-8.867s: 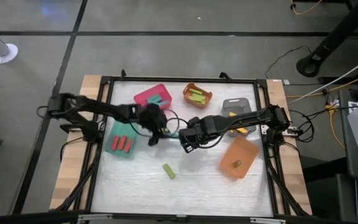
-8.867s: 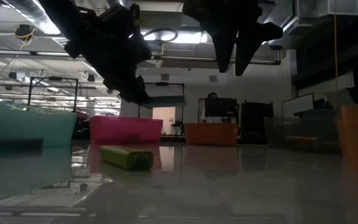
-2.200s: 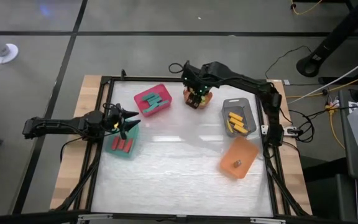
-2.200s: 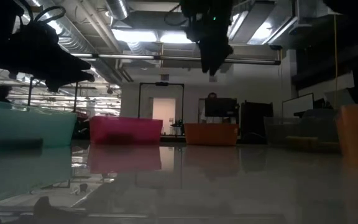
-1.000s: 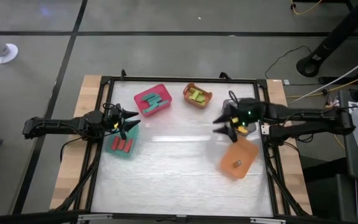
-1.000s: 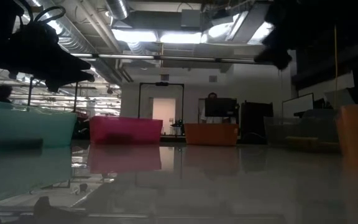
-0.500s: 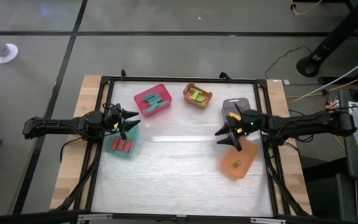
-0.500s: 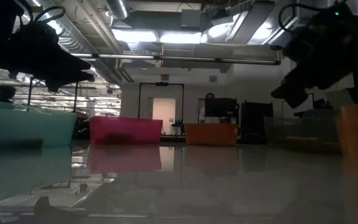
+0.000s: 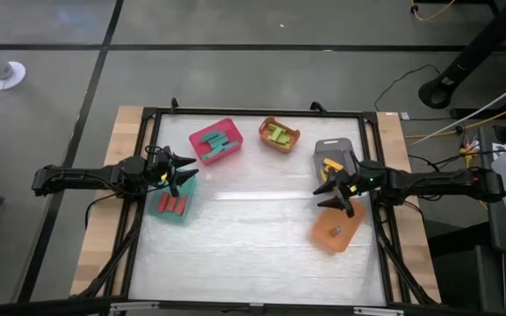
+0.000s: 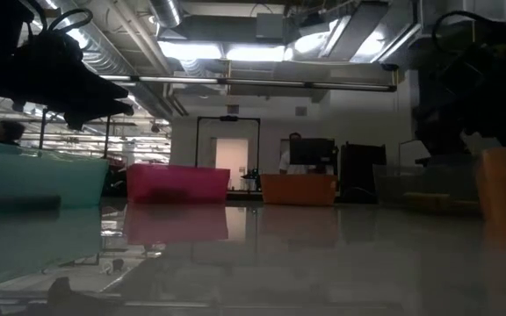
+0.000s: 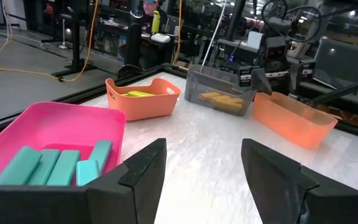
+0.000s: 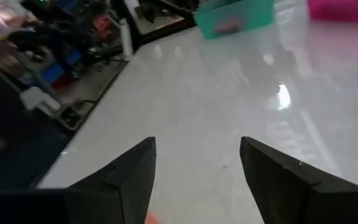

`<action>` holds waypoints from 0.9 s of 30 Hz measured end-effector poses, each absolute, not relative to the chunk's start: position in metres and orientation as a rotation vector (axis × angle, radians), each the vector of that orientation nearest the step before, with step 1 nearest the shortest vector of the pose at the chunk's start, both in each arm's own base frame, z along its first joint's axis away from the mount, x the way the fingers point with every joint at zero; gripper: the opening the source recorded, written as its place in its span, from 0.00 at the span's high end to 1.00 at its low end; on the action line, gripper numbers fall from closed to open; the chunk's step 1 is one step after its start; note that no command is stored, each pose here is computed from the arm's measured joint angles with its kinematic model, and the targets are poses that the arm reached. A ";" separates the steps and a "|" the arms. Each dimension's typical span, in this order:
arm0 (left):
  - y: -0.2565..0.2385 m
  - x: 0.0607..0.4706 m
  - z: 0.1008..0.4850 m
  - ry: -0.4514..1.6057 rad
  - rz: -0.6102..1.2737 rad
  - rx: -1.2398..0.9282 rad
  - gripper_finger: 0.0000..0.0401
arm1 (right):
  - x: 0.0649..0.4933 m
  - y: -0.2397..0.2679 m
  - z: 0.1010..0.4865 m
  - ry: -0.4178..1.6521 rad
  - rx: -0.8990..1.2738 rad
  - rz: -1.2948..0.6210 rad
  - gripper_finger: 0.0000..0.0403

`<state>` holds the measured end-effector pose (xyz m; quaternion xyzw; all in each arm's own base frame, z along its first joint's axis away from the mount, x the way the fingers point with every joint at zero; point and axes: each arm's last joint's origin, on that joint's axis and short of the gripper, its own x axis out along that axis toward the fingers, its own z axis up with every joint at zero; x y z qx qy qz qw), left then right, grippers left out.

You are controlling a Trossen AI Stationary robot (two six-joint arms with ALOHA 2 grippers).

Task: Sort blocks
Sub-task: Return to Home Position

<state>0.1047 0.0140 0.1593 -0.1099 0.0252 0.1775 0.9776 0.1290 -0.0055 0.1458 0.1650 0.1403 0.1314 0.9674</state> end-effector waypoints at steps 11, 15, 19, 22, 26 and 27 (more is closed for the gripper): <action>0.014 0.105 0.159 0.051 0.358 -0.221 0.51 | 0.111 -0.002 0.152 0.230 0.339 0.319 0.42; 0.014 0.105 0.159 0.051 0.357 -0.221 0.51 | 0.106 -0.001 0.161 0.130 0.307 0.328 0.42; 0.014 0.105 0.159 0.051 0.357 -0.222 0.51 | 0.100 0.000 0.169 0.039 0.278 0.340 0.42; 0.014 0.105 0.159 0.051 0.357 -0.222 0.51 | 0.095 0.000 0.174 -0.029 0.256 0.348 0.42; 0.014 0.105 0.159 0.051 0.358 -0.221 0.51 | 0.094 0.000 0.177 -0.063 0.245 0.356 0.42; 0.014 0.105 0.159 0.052 0.358 -0.221 0.51 | 0.094 0.001 0.178 -0.070 0.242 0.358 0.42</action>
